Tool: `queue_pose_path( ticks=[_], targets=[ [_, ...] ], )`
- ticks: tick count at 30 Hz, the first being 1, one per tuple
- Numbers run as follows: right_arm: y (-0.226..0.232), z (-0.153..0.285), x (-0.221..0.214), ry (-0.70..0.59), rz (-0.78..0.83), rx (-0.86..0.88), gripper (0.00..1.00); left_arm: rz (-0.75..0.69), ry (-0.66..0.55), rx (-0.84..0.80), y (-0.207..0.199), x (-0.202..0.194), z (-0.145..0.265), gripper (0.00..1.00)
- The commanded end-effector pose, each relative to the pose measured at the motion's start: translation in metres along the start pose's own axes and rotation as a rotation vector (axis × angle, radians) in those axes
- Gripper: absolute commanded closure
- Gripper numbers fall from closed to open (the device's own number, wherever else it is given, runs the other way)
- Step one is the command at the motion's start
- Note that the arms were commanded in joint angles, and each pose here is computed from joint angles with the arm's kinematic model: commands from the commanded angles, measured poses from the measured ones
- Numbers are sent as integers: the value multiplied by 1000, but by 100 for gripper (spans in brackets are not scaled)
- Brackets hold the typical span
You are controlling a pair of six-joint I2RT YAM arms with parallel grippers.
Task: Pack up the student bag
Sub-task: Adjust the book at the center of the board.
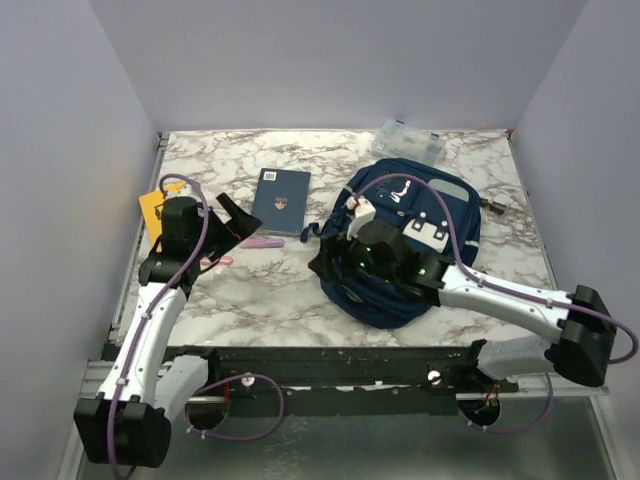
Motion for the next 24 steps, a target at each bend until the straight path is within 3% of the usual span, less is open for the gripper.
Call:
queue_pose_path(
  ticks=[1, 7, 12, 16, 19, 22, 24],
  targets=[
    [21, -51, 36, -138, -50, -14, 9, 175, -74, 178, 53, 24, -1, 2],
    [45, -139, 51, -163, -110, 82, 6, 516, -219, 440, 144, 43, -2, 7],
    [63, -205, 46, -135, -42, 220, 5, 587, -403, 629, 196, 57, 7, 7],
    [80, -237, 39, -143, 5, 428, 5, 623, -548, 802, 220, 68, 19, 2],
    [79, -261, 34, -123, 3, 476, 5, 665, -686, 740, 232, 72, 10, 2],
    [77, -280, 30, -91, -16, 520, 6, 758, -732, 688, 241, 72, 1, 2],
    [72, -295, 21, -59, -25, 532, 6, 742, -739, 659, 244, 80, -6, 2]
  ],
)
Point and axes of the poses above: each gripper's point midway between its finger pads, its own z axis back along the fingers, its own y axis along the line the jaws close on, x = y × z, the point moved 6 cm from there along z, back along the fingers, and after that the axes turned 9 degrees about -z, right-handed, at the moved point
